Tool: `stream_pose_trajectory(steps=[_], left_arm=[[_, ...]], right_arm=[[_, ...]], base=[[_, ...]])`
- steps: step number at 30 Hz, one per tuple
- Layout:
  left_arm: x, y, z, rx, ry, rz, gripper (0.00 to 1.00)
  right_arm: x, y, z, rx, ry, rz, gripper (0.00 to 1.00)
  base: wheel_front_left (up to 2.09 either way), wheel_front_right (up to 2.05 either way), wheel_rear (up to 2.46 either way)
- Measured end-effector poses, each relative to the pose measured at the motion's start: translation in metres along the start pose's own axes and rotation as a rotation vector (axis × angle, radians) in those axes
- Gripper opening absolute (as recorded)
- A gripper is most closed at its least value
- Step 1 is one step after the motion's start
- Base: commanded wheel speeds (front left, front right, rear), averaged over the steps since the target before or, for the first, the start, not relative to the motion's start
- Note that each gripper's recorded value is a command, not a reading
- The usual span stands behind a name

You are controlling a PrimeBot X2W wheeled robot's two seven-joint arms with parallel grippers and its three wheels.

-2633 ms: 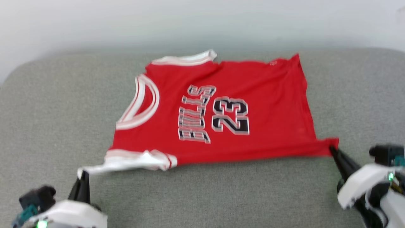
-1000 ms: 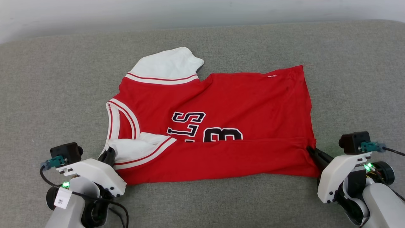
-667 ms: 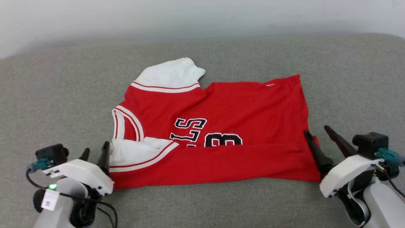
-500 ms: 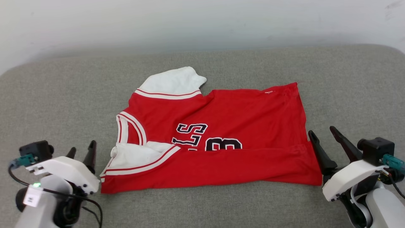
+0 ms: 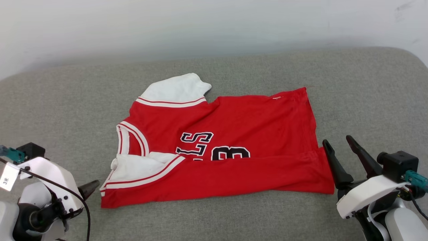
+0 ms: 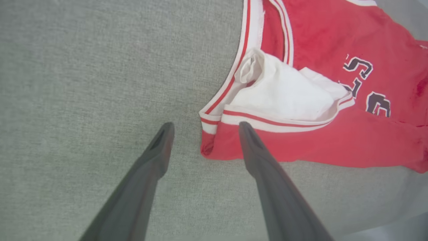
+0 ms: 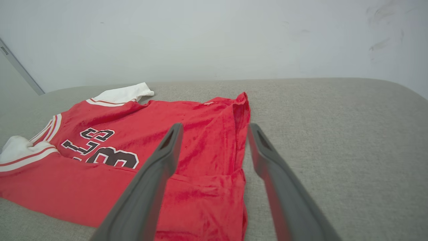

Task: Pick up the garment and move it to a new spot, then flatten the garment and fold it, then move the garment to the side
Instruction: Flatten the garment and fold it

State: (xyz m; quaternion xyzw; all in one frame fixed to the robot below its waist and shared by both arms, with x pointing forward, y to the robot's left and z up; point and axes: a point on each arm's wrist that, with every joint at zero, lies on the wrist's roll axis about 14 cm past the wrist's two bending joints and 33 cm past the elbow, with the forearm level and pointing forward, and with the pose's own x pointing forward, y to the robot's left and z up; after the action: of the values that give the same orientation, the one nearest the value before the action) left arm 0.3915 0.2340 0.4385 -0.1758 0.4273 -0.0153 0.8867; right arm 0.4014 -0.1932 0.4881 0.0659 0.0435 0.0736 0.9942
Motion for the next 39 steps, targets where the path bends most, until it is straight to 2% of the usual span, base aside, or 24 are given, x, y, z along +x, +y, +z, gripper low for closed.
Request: stream_pose_trajectory(steps=[8,16,18,19,27,35,39], left_arm=[[0.027,-0.017,-0.029,-0.028,0.149,-0.027,1.00],[0.057,-0.020,-0.056,-0.036,0.255,-0.034,1.00],[0.060,-0.022,-0.058,-0.033,0.266,-0.044,0.28],[0.060,-0.023,-0.058,-0.029,0.267,-0.050,0.00],[0.055,-0.038,-0.052,0.026,0.190,-0.095,0.00],[0.040,-0.043,-0.019,0.093,0.051,-0.099,0.00],[0.040,-0.048,-0.006,0.102,0.011,-0.105,0.00]], right_arm=[[0.005,-0.007,-0.013,0.022,0.042,-0.030,1.00],[0.006,-0.020,-0.027,0.039,0.085,-0.068,1.00],[0.005,-0.025,-0.028,0.048,0.091,-0.082,1.00],[0.004,-0.027,-0.030,0.053,0.102,-0.090,1.00],[-0.005,-0.038,-0.052,0.101,0.269,-0.107,1.00],[-0.018,-0.030,-0.088,0.122,0.599,-0.049,1.00],[-0.007,-0.019,-0.093,0.100,0.682,0.002,1.00]], base=[[0.00,0.00,0.00],[0.00,0.00,0.00],[0.00,0.00,0.00],[0.00,0.00,0.00],[0.00,0.00,0.00],[0.00,0.00,0.00],[0.00,0.00,0.00]])
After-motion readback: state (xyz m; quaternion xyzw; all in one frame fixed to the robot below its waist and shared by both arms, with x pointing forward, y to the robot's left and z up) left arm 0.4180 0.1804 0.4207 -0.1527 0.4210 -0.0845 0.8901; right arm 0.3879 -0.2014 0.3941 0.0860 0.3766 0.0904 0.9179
